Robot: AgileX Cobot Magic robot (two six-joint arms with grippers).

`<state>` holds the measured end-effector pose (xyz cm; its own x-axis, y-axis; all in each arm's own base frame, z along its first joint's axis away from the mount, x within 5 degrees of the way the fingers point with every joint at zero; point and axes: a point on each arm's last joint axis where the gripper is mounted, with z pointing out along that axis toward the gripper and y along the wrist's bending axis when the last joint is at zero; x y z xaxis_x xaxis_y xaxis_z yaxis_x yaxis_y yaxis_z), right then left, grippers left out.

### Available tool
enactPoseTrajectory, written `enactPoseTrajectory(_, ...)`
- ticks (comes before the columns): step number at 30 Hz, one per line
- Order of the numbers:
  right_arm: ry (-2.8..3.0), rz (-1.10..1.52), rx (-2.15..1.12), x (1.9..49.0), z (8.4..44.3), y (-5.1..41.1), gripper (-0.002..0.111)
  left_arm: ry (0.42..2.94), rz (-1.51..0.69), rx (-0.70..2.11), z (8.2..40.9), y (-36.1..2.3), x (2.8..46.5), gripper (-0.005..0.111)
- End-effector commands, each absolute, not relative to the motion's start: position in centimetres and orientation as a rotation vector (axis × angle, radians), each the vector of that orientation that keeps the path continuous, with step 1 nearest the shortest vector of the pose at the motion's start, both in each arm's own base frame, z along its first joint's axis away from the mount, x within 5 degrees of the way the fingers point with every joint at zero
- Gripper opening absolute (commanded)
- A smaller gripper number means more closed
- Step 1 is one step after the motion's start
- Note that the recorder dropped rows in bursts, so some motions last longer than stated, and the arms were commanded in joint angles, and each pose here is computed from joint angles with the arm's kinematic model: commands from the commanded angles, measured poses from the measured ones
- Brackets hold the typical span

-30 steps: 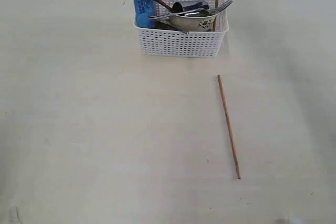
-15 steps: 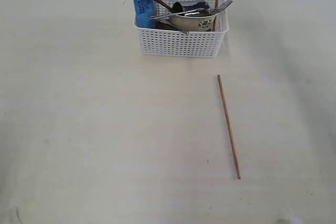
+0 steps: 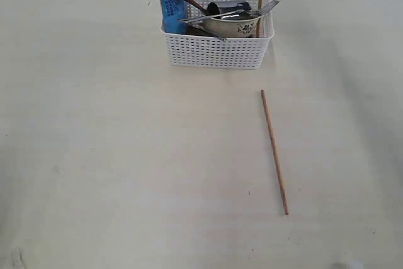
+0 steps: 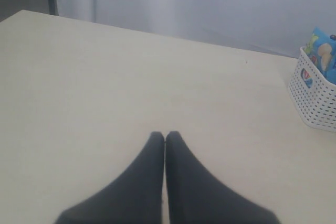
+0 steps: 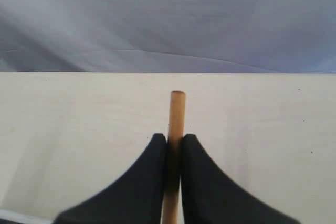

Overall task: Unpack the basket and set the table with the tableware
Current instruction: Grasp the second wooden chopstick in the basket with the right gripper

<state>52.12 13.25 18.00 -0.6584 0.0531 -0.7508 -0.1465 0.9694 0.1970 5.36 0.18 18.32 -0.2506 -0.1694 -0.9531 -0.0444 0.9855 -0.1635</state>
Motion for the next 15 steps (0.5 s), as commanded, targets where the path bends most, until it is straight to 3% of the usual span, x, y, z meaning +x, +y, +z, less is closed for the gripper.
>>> enactPoseTrajectory(1,2.241,0.288,-0.081,52.2,19.2,12.8,0.000,1.823,-0.127,-0.165,18.2,0.2,5.3,0.000)
enactPoseTrajectory(15,2.112,0.301,-0.096,51.0,25.9,12.7,0.000,1.823,-0.127,-0.165,18.2,0.2,5.3,0.000)
